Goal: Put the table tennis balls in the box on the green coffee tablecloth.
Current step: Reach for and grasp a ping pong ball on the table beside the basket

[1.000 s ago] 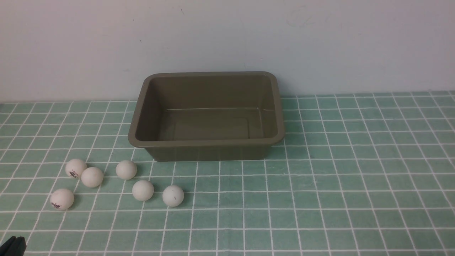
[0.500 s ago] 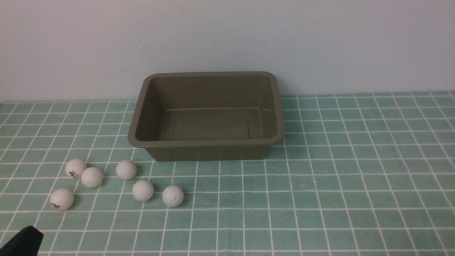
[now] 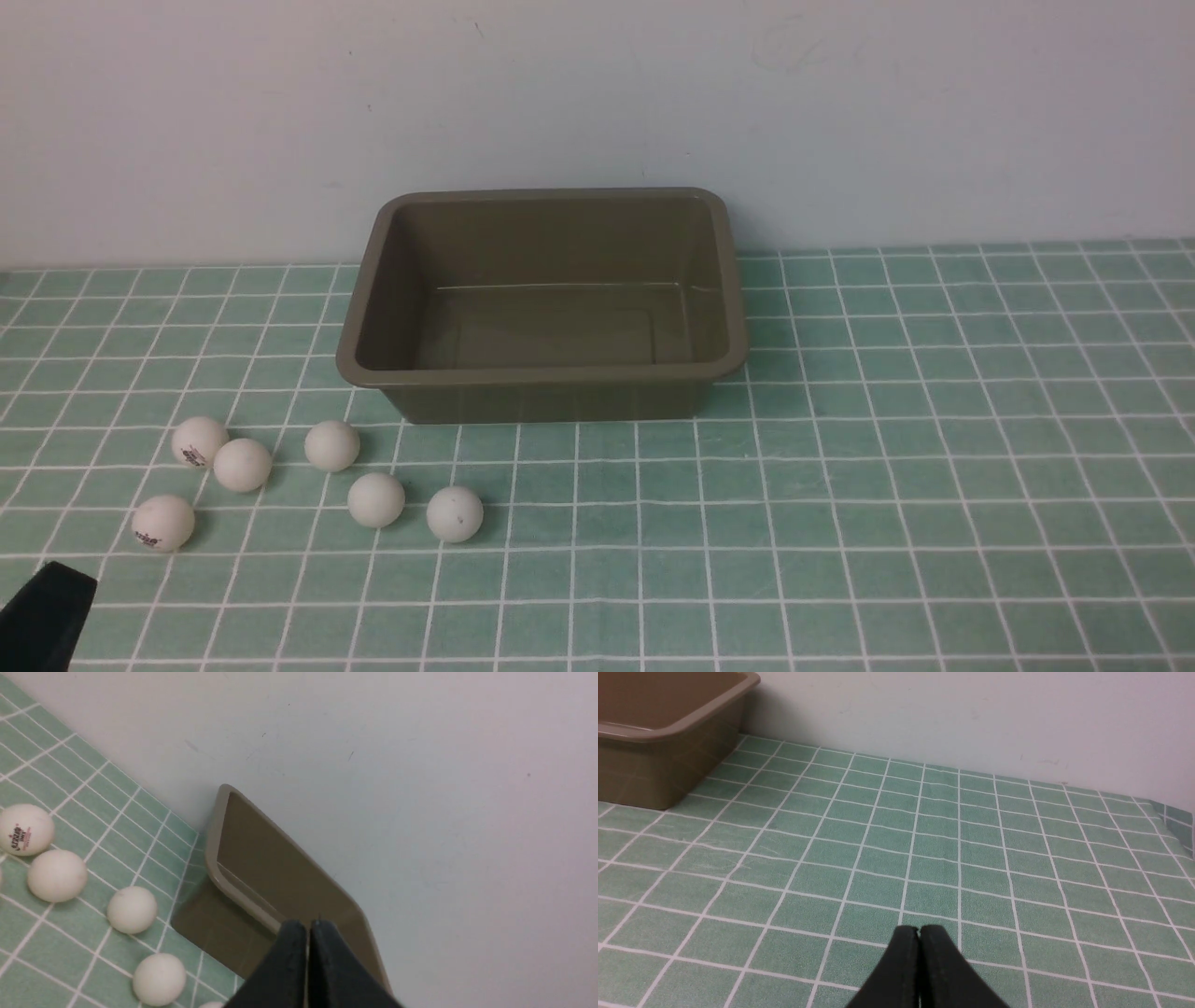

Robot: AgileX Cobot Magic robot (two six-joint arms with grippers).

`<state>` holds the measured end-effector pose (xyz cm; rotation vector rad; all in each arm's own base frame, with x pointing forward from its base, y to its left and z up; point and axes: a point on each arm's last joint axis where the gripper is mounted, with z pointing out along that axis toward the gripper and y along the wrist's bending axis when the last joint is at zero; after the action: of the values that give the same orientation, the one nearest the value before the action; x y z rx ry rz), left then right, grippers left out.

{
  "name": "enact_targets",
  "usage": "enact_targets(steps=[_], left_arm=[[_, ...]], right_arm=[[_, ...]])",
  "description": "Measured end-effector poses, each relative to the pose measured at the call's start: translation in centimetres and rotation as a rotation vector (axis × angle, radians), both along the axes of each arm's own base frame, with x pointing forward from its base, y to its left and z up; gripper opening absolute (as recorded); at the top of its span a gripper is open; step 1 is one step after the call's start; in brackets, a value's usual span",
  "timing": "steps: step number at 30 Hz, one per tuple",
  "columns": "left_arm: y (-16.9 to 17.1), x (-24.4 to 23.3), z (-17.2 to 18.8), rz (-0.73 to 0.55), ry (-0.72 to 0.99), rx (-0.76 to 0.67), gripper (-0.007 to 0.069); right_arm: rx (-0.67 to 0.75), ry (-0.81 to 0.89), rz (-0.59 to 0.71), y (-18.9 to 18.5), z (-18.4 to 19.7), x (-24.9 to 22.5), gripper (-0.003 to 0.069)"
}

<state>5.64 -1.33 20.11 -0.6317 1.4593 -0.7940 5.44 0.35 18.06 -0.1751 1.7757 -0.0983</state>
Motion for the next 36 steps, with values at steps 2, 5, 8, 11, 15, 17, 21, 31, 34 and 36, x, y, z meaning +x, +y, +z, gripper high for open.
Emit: enact_targets(steps=[2, 5, 8, 11, 15, 17, 21, 31, 34, 36], left_arm=[[0.0, 0.0, 0.1, 0.004, -0.004, -0.021, -0.0004], [0.2, 0.0, 0.2, 0.021, -0.013, -0.070, -0.0004], [0.5, 0.0, 0.3, 0.046, -0.024, -0.133, -0.0004], [0.8, 0.0, 0.5, 0.081, -0.039, -0.138, -0.0004], [1.2, -1.0, 5.0, 0.163, -0.184, 0.183, -0.0004], [1.0, -2.0, 8.1, 0.195, -0.281, 0.360, -0.0004], [0.7, -2.8, 12.1, 0.231, -0.368, 0.562, -0.0004], [0.8, 4.5, 14.4, 0.066, -0.122, 0.784, -0.0004], [0.9, 6.2, 13.4, 0.015, -0.039, 0.789, -0.0004], [0.9, 8.1, 11.9, -0.060, 0.070, 0.796, -0.0004]], right_arm=[[0.000, 0.000, 0.000, 0.0, 0.0, 0.0, -0.0017], [0.000, 0.000, 0.000, 0.0, 0.0, 0.0, -0.0017], [0.000, 0.000, 0.000, 0.0, 0.0, 0.0, -0.0017], [0.000, 0.000, 0.000, 0.0, 0.0, 0.0, -0.0017], [0.000, 0.000, 0.000, 0.0, 0.0, 0.0, -0.0017], [0.000, 0.000, 0.000, 0.0, 0.0, 0.0, -0.0017], [0.000, 0.000, 0.000, 0.0, 0.0, 0.0, -0.0017], [0.000, 0.000, 0.000, 0.0, 0.0, 0.0, -0.0017], [0.000, 0.001, 0.000, 0.0, 0.0, 0.0, -0.0017], [0.000, 0.001, 0.000, 0.0, 0.0, 0.0, -0.0017]])
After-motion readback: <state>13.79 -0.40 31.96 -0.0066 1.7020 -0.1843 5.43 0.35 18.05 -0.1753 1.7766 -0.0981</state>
